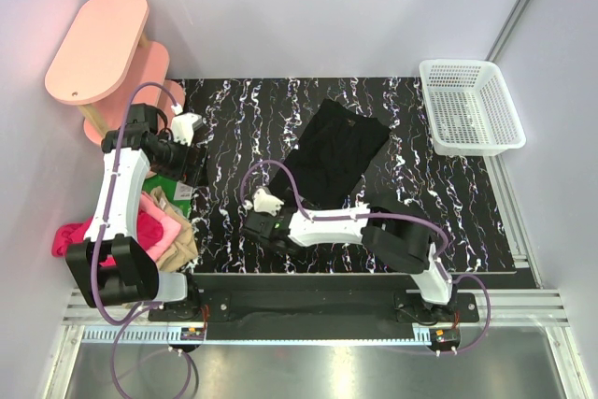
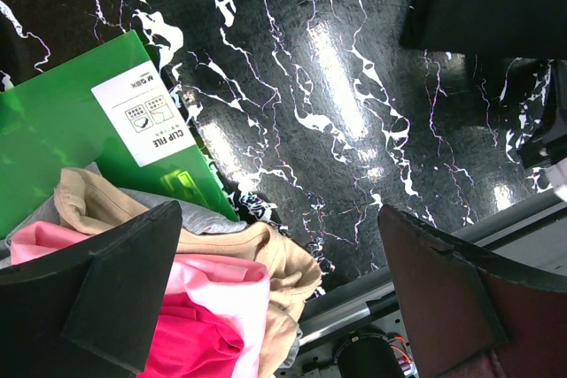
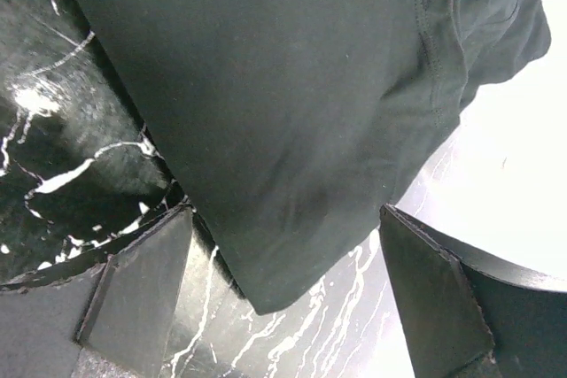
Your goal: Fold and stack the t-shirts
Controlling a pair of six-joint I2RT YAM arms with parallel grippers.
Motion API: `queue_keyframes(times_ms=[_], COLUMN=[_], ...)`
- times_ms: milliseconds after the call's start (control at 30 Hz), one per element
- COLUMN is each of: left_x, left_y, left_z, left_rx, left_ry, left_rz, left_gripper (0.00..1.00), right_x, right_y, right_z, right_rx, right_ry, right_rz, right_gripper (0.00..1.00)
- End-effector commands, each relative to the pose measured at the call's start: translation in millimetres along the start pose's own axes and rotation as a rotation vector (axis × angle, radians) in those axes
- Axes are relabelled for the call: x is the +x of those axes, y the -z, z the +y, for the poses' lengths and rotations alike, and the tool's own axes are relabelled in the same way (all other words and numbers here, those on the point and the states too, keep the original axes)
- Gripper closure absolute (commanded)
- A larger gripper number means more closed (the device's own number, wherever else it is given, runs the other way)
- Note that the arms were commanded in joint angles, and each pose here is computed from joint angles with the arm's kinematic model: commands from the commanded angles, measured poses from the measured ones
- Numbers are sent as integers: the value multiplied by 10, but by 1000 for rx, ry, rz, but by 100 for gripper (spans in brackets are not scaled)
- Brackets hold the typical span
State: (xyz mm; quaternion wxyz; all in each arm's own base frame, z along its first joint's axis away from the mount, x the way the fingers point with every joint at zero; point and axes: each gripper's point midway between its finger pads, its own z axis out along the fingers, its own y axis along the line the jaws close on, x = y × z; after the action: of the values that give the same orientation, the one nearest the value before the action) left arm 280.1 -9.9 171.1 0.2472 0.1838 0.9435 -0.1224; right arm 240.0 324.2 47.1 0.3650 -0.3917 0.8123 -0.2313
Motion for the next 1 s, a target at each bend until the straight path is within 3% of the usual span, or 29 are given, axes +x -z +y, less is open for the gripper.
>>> queue_keyframes(times_ms=[0, 267, 533, 867, 967], left_x=[-110, -137, -151, -143, -147], left_y=[88, 108, 147, 117, 133], left_z=[-17, -8, 8, -20, -21], left_rx=[-13, -17, -33, -15, -19], left_ry=[-31, -30, -41, -27, -33], left_rz=[-52, -57, -64, -59, -63], left_gripper=[1, 1, 1, 1, 1], right_x=[-161, -207, 81, 211, 215], right_y=[45, -22, -347, -457, -444], right_z=[100, 469, 390, 426, 481], right_rx=[17, -97, -105, -131, -159], right_ry=[-14, -50, -125, -136, -149], right_rz=[-40, -23, 74, 111, 119], right_gripper=[8, 11, 18, 43, 62])
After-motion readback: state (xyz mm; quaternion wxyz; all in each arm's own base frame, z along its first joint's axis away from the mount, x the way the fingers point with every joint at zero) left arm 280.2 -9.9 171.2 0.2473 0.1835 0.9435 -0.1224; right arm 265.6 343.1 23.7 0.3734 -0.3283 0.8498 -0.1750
